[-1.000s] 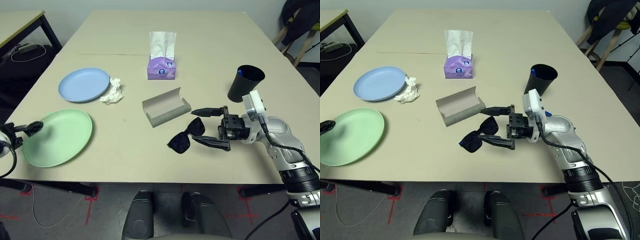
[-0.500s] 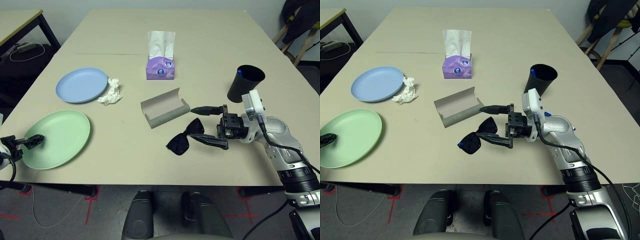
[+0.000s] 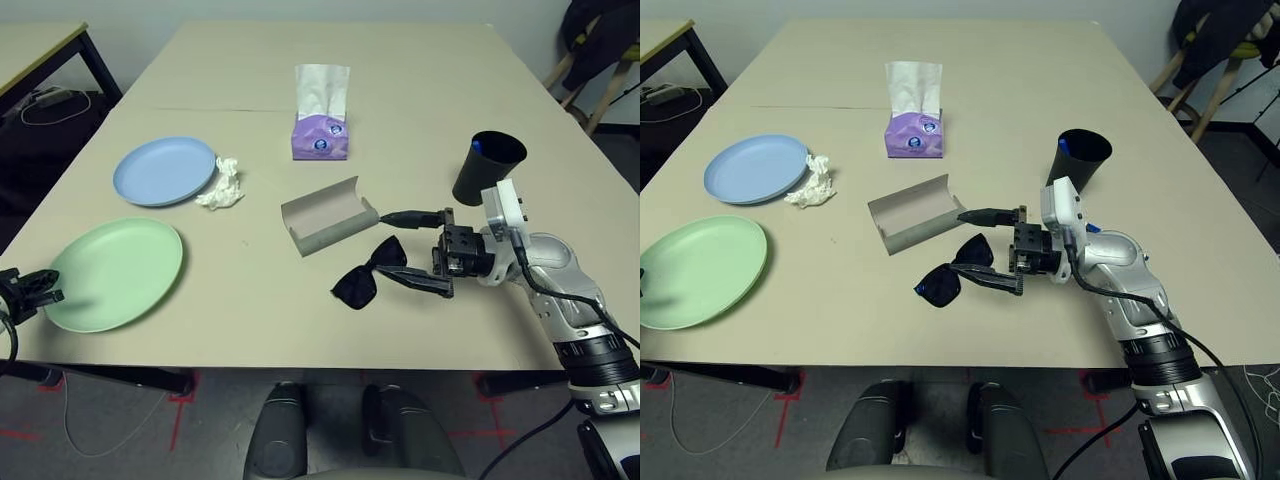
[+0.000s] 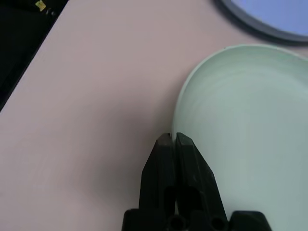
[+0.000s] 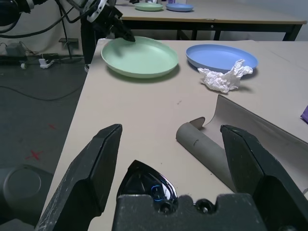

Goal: Organize and tidy the items on the table.

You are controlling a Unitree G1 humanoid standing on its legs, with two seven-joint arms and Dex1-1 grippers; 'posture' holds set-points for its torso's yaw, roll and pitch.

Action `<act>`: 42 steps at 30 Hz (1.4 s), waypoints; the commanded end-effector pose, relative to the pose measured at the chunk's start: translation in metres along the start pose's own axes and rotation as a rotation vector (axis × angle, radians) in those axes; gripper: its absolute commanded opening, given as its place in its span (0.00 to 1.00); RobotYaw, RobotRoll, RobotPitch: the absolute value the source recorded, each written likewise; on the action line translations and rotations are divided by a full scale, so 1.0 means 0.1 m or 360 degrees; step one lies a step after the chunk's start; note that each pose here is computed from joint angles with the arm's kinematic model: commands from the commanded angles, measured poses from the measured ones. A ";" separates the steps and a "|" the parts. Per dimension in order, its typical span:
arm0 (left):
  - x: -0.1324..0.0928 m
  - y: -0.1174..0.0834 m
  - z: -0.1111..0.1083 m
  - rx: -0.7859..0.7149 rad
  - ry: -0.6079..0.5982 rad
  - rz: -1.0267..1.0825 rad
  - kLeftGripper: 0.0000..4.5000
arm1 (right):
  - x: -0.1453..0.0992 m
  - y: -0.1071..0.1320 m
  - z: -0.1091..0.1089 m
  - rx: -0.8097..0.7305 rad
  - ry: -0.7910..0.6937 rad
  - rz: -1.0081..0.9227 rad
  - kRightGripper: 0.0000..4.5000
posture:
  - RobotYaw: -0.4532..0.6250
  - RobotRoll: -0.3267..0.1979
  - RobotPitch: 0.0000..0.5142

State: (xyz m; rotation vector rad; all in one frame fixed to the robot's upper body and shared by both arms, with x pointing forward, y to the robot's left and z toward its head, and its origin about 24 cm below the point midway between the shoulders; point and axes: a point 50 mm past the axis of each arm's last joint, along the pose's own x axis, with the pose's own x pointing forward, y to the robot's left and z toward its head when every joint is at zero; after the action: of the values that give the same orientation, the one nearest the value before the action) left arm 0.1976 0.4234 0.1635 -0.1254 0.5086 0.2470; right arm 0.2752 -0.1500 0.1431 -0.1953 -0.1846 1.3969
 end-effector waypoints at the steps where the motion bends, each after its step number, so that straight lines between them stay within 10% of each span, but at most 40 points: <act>1: -0.05 -0.08 0.10 -0.0094 -0.0084 -0.0041 0.00 | 0.03 0.00 -0.01 -0.0013 0.0000 0.0023 1.00 | 0.59 0.62 0.22; 15: 0.44 -0.51 0.81 -0.0450 -0.0616 0.0131 0.00 | 0.10 -0.04 0.03 -0.0015 -0.0025 -0.0006 1.00 | 0.59 0.62 0.24; 30: 1.08 -0.90 0.86 -0.0590 -0.0662 0.0445 0.00 | 0.12 -0.01 0.10 -0.0012 -0.0041 -0.0062 1.00 | 0.56 0.62 0.24; 35: 1.12 -1.02 0.88 -0.0529 -0.0679 0.0307 0.34 | 0.08 -0.03 0.10 -0.0025 -0.0034 -0.0114 1.00 | 0.55 0.62 0.24; 42: 1.03 -1.43 1.02 0.0175 -0.0824 -0.0300 0.92 | 0.09 -0.07 0.08 -0.0024 -0.0009 -0.0103 1.00 | 0.59 0.62 0.23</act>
State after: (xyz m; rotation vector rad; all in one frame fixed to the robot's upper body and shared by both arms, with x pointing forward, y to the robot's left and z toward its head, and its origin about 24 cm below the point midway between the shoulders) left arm 0.3684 0.3341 0.2096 -0.0580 -0.0185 0.1637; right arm 0.2804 -0.1409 0.1517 -0.1858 -0.2013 1.3326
